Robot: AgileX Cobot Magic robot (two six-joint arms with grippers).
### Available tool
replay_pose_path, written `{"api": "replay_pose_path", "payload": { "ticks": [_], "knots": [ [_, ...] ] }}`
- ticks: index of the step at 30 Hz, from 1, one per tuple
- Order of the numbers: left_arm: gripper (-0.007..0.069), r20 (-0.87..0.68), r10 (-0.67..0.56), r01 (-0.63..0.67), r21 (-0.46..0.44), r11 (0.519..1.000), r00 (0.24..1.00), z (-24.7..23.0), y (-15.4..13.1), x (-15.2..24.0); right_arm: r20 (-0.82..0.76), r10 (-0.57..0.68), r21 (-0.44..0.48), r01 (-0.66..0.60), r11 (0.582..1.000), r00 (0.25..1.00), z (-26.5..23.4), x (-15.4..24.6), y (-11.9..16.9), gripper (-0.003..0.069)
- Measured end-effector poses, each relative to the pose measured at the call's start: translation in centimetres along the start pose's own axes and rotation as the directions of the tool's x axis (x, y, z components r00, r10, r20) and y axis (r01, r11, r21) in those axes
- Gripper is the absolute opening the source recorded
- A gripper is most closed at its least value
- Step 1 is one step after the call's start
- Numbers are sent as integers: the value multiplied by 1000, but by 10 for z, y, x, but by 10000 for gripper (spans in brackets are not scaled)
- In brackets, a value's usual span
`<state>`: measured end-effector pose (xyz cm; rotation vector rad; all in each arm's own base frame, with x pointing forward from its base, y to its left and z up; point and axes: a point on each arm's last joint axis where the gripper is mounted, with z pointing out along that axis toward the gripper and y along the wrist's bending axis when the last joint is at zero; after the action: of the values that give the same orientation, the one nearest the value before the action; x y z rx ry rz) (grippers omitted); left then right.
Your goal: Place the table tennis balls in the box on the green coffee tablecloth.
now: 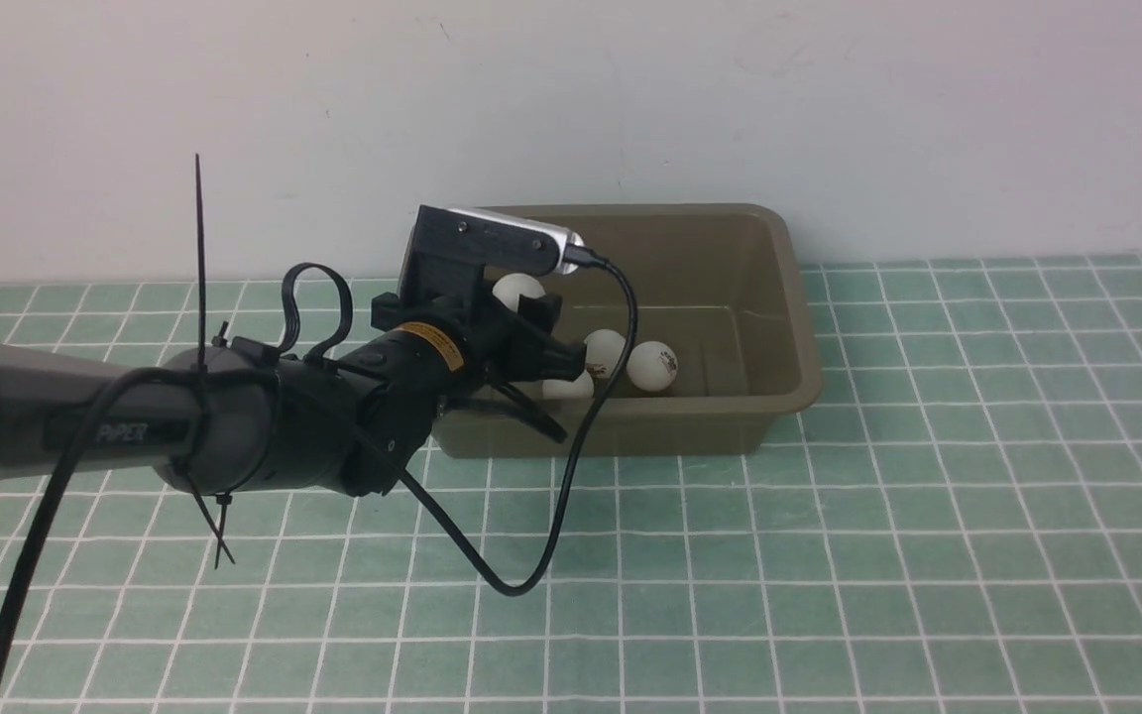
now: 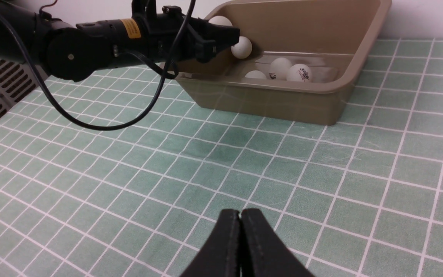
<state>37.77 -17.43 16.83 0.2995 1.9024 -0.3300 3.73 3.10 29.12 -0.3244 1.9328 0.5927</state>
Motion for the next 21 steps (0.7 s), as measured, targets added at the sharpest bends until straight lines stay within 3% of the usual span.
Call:
{"api": "replay_pose_path", "payload": {
  "ticks": [7,10,14,18,21],
  "knots": [
    [385,-41,59,-59,2,998,997,0,0,4,0,8,-7,-8,1000,1000,0,0,1,-18],
    [489,-61,60,-60,1,998,996,0,0,5,0,15,-12,-15,1000,1000,0,0,1,-18],
    [545,-62,63,-63,1,998,996,0,0,5,-1,21,-17,-21,1000,1000,0,0,2,-18],
    [511,-15,68,-68,4,998,998,-10,-1,-14,3,22,-18,-22,1000,1000,0,0,2,-18],
    [356,98,67,-68,9,998,993,-36,-5,-55,15,22,-20,-21,1000,1000,0,-1,2,-18]
  ]
}}
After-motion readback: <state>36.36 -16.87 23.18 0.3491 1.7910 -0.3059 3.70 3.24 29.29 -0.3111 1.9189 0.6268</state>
